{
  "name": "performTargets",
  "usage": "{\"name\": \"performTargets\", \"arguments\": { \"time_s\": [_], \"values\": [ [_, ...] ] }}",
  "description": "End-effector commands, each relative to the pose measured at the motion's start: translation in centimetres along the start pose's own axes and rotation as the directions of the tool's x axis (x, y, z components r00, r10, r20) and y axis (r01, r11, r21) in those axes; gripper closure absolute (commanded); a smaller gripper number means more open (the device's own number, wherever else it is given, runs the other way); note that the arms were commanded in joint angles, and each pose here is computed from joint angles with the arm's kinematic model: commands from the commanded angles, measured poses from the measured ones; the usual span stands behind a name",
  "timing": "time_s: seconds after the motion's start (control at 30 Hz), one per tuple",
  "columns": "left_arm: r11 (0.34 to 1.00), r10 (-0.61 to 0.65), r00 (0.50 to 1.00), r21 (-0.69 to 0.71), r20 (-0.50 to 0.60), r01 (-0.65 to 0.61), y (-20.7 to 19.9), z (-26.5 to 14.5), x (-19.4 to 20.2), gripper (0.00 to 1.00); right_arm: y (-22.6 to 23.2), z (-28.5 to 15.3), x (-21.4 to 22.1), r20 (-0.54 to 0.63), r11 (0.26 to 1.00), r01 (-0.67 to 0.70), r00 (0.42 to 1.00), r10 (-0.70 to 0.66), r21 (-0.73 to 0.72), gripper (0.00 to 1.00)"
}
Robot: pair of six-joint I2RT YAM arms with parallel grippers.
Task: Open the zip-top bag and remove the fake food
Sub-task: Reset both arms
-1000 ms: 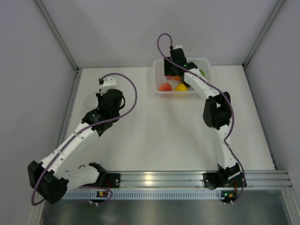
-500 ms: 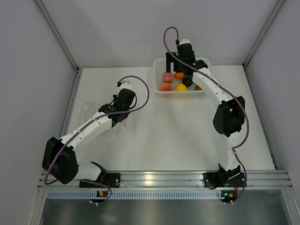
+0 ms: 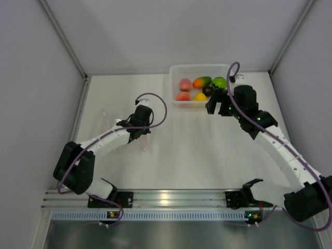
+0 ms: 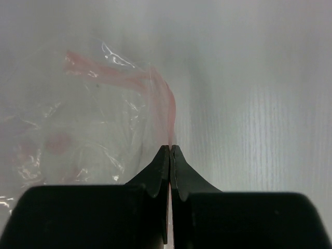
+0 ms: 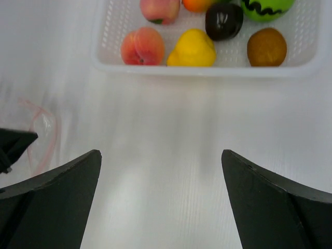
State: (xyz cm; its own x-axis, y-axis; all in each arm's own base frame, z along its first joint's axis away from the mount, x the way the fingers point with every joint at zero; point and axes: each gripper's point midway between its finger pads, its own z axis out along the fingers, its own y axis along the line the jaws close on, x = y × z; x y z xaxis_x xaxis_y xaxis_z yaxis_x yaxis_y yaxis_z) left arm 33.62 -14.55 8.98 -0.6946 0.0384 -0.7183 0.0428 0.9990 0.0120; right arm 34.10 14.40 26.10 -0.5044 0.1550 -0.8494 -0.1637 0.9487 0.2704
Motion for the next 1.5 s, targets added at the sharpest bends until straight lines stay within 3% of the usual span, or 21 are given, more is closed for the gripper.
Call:
{"name": "performTargets", "arguments": {
  "time_s": [0.0,0.13,0.3,0.4,0.47,0.53,0.57,0.6,0.9,1.4,1.47],
  "values": [
    [0.997,-0.071,0.997,0.037,0.021,0.070,-0.6,1.1,0.0,1.00,0.7,-2.4,0.7,0.044,0.995,-0.061,0.997,0.065,-0.077,0.01],
    [0.991,-0.127,0.990,0.045,0.056,0.125,-0.4,0.1,-0.9,0.96,0.7,-5.1,2.2,0.048,0.992,-0.044,0.998,0.050,-0.122,0.01],
    [0.979,-0.178,0.975,0.126,0.130,0.162,-1.3,-2.2,-4.2,0.59,-1.6,-5.5,3.6,0.019,1.000,-0.013,1.000,0.014,-0.013,0.01],
    [0.968,-0.207,0.963,0.180,0.173,0.176,-1.6,-3.8,-6.3,0.44,-2.4,-6.5,3.7,0.035,1.000,-0.008,0.999,0.007,0.015,0.01],
    [0.962,-0.218,0.957,0.206,0.193,0.177,-1.8,-4.7,-7.4,0.43,-2.8,-7.2,3.7,0.045,1.000,-0.002,0.999,0.001,0.030,0.01],
    [0.959,-0.225,0.950,0.222,0.215,0.177,-1.7,-5.9,-8.3,0.36,-3.0,-8.2,3.0,0.074,0.999,0.004,0.997,-0.007,0.043,0.01],
    [0.957,-0.232,0.946,0.227,0.226,0.180,-1.6,-6.4,-8.7,0.30,-3.3,-8.6,3.2,0.068,0.999,0.005,0.998,-0.009,0.051,0.01],
    [0.954,-0.241,0.936,0.238,0.255,0.181,-1.4,-7.5,-9.8,0.02,-3.6,-9.0,3.0,0.079,0.998,0.005,0.997,-0.010,0.068,0.01],
    [0.959,-0.278,0.860,0.173,0.429,0.224,3.6,-16.2,-12.7,0.02,-6.5,-13.7,0.9,0.205,0.976,-0.044,0.979,0.000,0.211,0.01],
    [0.975,-0.221,0.776,0.155,0.590,0.160,10.9,-27.1,-6.6,0.02,-7.9,-19.9,1.6,0.266,0.974,0.067,0.956,-0.125,0.218,0.01],
    [0.980,-0.198,0.790,0.119,0.580,0.159,11.9,-27.5,-5.5,0.02,-8.0,-20.3,1.8,0.256,0.971,0.082,0.957,-0.140,0.224,0.01]
  ]
}}
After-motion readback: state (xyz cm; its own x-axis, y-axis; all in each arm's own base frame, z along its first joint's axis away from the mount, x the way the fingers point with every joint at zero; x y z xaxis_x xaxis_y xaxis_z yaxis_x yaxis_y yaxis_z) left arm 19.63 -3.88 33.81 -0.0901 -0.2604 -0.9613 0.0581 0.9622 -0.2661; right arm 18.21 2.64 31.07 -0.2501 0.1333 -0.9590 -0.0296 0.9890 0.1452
